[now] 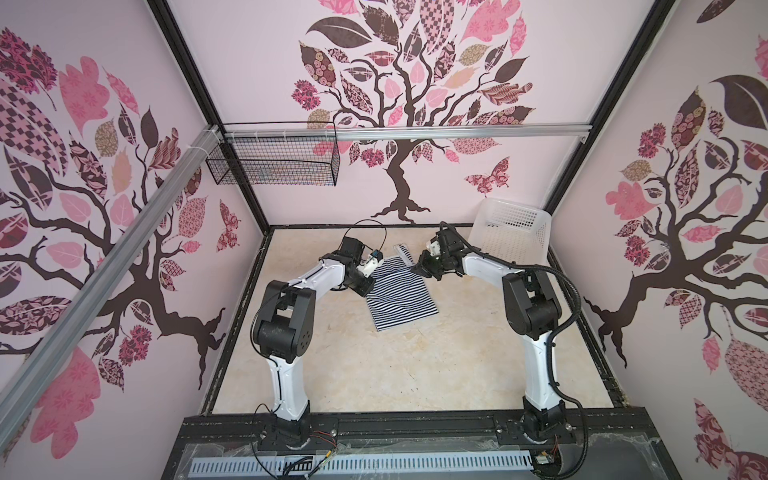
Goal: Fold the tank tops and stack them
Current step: 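Lay the held hem over the straps with both grippers and release, then move both grippers to the near folded edge and grasp its corners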
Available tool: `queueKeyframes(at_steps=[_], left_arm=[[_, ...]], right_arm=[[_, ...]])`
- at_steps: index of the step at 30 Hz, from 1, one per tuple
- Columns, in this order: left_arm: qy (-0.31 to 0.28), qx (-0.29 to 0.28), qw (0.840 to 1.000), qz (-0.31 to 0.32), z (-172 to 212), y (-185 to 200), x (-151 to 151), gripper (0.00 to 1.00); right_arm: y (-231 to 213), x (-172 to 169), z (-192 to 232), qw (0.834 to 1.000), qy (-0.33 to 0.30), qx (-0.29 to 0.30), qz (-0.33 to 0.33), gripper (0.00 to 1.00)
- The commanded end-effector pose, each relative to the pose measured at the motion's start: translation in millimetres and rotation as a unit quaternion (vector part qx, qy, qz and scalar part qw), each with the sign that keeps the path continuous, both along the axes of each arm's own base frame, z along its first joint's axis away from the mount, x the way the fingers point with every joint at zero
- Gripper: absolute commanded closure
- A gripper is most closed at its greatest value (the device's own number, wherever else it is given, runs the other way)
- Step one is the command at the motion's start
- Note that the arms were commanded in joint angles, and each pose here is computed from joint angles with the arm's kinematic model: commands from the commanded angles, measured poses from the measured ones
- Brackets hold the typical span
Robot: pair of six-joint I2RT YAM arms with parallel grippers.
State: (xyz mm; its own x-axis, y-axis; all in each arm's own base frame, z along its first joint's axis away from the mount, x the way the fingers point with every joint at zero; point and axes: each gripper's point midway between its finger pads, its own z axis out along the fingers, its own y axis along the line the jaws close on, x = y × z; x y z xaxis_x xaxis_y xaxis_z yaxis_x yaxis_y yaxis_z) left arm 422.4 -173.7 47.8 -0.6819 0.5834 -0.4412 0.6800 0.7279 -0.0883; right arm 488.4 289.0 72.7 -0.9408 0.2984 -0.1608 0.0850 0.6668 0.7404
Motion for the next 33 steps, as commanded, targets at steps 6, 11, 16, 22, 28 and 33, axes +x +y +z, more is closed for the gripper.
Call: queueKeyframes(at_steps=[6,11,16,22,28,33], left_arm=[[0.03,0.066,0.997,0.037,-28.2,14.8,15.7,0.84],[0.013,0.102,0.993,0.065,-23.3,28.1,26.6,0.85],[-0.026,0.049,0.997,0.051,28.1,19.4,7.3,0.83],[-0.001,0.019,1.0,-0.013,40.9,-3.0,-48.1,0.82],[-0.006,0.075,0.995,-0.061,4.1,-14.3,-79.8,0.82],[0.004,0.11,0.993,-0.042,-17.5,-4.5,-74.7,0.83]], right_arm=[[1.5,7.3,-43.2,0.999,0.038,-0.029,0.0,0.9],[0.4,-1.4,-21.0,1.0,0.018,-0.02,0.01,0.64],[-1.0,-38.9,40.2,0.999,-0.044,-0.009,0.008,0.48],[-2.1,-89.6,31.8,0.997,-0.047,-0.057,0.029,0.48],[1.3,-111.7,-1.8,0.997,-0.022,-0.057,0.036,0.55],[-2.6,-116.2,-22.4,0.997,-0.007,-0.071,0.035,0.58]])
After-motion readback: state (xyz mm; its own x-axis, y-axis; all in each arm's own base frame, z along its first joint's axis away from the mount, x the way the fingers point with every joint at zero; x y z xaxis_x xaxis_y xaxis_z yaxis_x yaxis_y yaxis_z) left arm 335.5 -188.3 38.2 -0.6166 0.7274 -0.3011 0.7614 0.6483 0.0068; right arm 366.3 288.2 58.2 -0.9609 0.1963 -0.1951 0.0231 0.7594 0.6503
